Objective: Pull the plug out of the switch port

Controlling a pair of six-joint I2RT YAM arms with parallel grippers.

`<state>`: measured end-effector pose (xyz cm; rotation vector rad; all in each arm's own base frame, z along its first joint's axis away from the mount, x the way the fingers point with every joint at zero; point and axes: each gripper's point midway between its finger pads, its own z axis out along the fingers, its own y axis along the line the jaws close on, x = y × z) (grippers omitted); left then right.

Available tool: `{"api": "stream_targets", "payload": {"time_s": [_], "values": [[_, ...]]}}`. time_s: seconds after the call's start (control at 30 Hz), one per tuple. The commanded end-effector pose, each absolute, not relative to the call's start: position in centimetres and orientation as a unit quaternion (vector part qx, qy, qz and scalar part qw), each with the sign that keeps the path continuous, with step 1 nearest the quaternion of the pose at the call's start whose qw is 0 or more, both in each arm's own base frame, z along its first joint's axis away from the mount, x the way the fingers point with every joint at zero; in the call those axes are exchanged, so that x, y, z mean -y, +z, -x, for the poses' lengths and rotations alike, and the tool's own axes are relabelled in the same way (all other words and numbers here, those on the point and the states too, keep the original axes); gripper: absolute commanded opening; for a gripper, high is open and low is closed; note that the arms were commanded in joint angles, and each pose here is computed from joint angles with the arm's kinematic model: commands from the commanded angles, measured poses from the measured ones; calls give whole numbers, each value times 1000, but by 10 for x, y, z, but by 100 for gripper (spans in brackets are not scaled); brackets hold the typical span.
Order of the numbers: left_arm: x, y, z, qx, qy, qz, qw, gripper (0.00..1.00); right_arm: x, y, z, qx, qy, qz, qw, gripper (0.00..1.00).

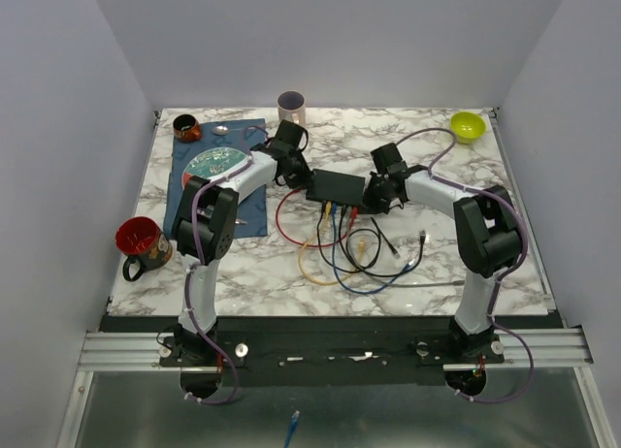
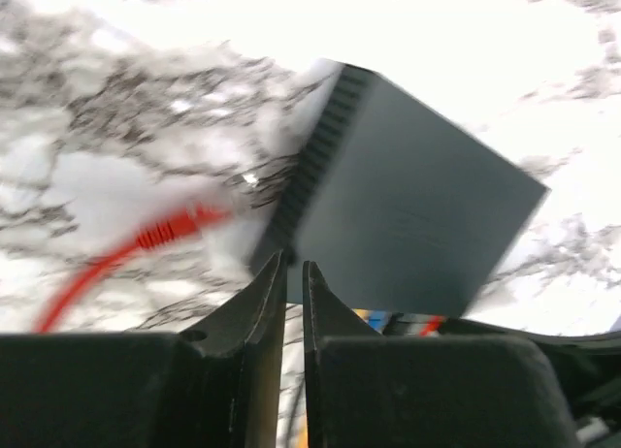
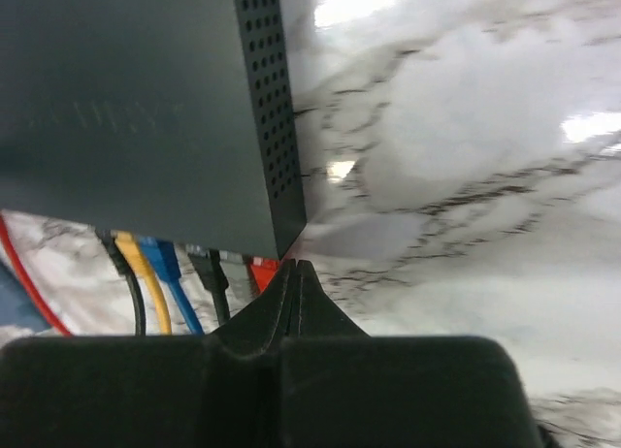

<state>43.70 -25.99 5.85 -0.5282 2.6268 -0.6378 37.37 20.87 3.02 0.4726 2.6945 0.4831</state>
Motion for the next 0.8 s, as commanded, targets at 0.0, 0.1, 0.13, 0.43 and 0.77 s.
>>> {"api": "stream_targets", "payload": {"time_s": [0.0,0.1,0.13,0.43,0.77], "values": [[293,84,-452,-921,-287,166,203,18,-250,47,-382,-946,235,-140,173,1],[294,86,-460,-922,-286,166,202,18,-239,51,-391,-950,206,-139,190,1],[293,91,-461,-922,-285,161,208,18,-234,57,-392,-949,200,-140,200,1],[257,130,-444,-906,-256,176,287,20,-189,105,-404,-926,174,-129,310,12],[243,112,-370,-914,-242,160,284,66,-249,137,-397,-885,330,4,328,57]]}}
